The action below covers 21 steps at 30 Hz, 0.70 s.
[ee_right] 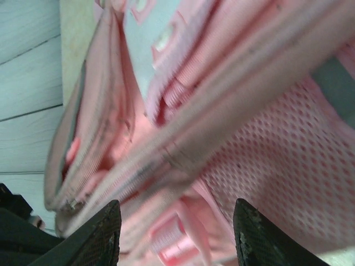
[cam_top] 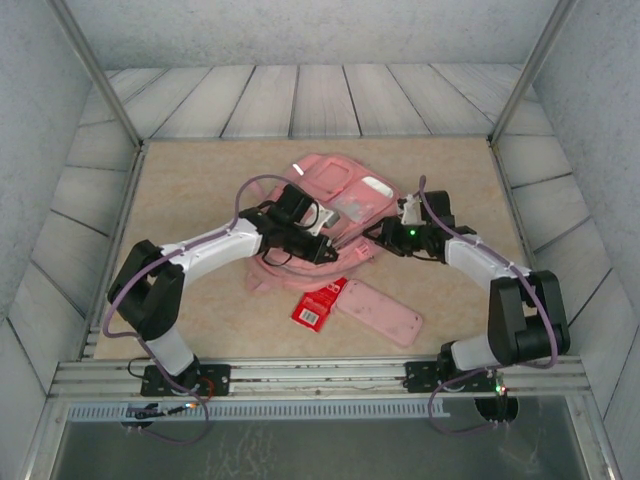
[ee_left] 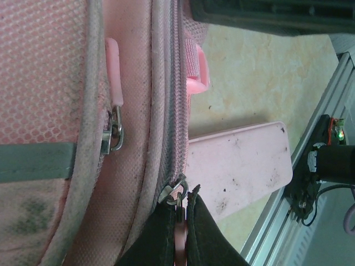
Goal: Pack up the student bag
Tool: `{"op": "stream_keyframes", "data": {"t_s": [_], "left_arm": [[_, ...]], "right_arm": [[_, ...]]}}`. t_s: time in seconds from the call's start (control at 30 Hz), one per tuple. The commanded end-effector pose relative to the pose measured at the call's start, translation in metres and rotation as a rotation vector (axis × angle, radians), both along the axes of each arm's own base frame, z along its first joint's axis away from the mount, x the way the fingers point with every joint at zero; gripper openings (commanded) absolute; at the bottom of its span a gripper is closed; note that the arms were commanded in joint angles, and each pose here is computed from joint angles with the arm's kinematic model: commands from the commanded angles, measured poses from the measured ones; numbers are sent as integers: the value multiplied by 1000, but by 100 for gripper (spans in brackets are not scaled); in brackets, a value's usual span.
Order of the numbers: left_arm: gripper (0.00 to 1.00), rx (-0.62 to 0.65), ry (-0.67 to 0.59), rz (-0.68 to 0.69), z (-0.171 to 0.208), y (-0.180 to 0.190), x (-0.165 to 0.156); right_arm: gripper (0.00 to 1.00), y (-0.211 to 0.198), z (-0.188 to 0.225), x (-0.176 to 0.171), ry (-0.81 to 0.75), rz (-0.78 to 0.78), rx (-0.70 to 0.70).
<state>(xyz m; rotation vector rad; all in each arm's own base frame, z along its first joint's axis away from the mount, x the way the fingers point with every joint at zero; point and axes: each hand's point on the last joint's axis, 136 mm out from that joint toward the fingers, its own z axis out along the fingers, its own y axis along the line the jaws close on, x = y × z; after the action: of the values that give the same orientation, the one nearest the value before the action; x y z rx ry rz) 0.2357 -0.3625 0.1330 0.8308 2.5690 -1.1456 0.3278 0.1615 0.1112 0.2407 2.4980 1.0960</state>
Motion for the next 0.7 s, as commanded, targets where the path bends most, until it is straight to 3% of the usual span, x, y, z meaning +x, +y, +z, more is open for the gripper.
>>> {"op": "stream_keyframes", "data": {"t_s": [0.0,0.1,0.27,0.5,0.67], "left_arm": [[0,-73,-34,-42,21,-18,0],[0,-74,-34,-48,21,-21,-1],[0,-81,-50,-63,26,-26,-3],[0,25,-80,-44,14,-5,-4],[0,105,-75,39,5,33,-2]], "right_arm": [[54,17,13,12,-27,12,80],[54,23,4,15,-12,7,82],[44,32,-17,16,32,2,70],[12,30,-21,38,8,-7,5],[3,22,-4,65,-59,2,-103]]}}
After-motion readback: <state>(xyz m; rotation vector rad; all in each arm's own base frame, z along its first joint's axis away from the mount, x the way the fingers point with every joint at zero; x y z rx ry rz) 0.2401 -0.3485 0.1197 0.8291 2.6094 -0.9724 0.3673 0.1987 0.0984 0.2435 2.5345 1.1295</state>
